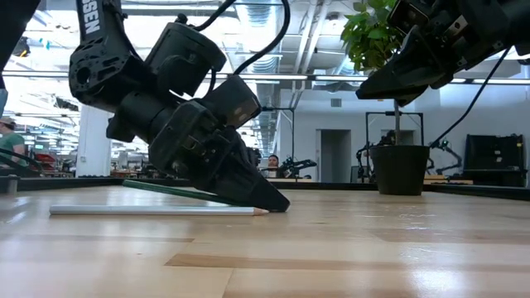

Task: Sort pens & pencils
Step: Put the green pencil in the blue bin

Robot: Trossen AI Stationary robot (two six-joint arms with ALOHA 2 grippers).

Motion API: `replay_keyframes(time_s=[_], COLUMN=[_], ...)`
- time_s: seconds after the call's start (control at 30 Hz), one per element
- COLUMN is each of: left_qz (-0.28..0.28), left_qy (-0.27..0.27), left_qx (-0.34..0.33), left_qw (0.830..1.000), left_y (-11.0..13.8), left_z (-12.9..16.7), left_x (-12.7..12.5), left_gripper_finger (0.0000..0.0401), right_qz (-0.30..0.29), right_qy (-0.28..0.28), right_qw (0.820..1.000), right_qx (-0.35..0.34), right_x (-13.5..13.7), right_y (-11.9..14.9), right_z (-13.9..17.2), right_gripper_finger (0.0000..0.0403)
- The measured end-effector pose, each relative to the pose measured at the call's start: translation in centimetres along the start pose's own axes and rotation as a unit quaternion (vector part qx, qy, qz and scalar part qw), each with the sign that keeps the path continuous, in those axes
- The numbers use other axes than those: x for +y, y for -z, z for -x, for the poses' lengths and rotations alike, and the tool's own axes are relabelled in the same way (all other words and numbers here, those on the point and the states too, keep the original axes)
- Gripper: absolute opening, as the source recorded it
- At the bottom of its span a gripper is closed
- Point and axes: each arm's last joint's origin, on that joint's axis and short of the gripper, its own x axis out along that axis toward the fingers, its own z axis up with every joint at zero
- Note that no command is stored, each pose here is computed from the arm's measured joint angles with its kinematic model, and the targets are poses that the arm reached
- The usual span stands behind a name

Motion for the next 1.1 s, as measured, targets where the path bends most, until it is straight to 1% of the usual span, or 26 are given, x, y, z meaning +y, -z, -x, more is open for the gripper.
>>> replay_keyframes(time_s=[0.13, 0.27, 0.43, 0.57, 0.73, 0.9, 1.1], left_qz=[-0.015, -0.029, -0.054, -0.073, -0.096, -0.113, -0.118], left_qy=[0.000, -0.004, -0.034, -0.028, -0.025, -0.033, -0.035], left_qx=[-0.003, -0.014, -0.016, -0.029, -0.046, -0.061, -0.069], left_qw=[1.000, 0.999, 0.998, 0.997, 0.994, 0.991, 0.990], left_y=[-0.5, -2.3, -5.0, -7.2, -9.4, -10.6, -11.0], left_z=[-0.1, 0.9, 3.3, 5.7, 8.8, 11.0, 11.7], left_x=[-0.1, -0.3, -1.1, -2.0, -3.4, -4.4, -4.5], left_gripper_finger=[0.0009, 0.0009, 0.0009, 0.0009, 0.0009, 0.0009, 0.0009], right_qz=[0.000, 0.001, 0.001, 0.002, 0.002, 0.002, 0.002], right_qy=[0.000, 0.000, 0.001, 0.001, 0.001, 0.001, 0.001], right_qw=[1.000, 1.000, 1.000, 1.000, 1.000, 1.000, 1.000], right_qx=[0.000, 0.002, 0.004, 0.006, 0.006, 0.006, 0.006], right_x=[0.0, 0.0, 0.0, 0.0, 0.0, 0.0, 0.0], right_y=[0.0, 0.0, 0.1, 0.1, 0.1, 0.1, 0.1], right_z=[0.0, 0.0, 0.0, 0.0, 0.0, 0.0, 0.0], right_gripper_finger=[0.0113, 0.0113, 0.0113, 0.0113, 0.0113, 0.0113, 0.0113])
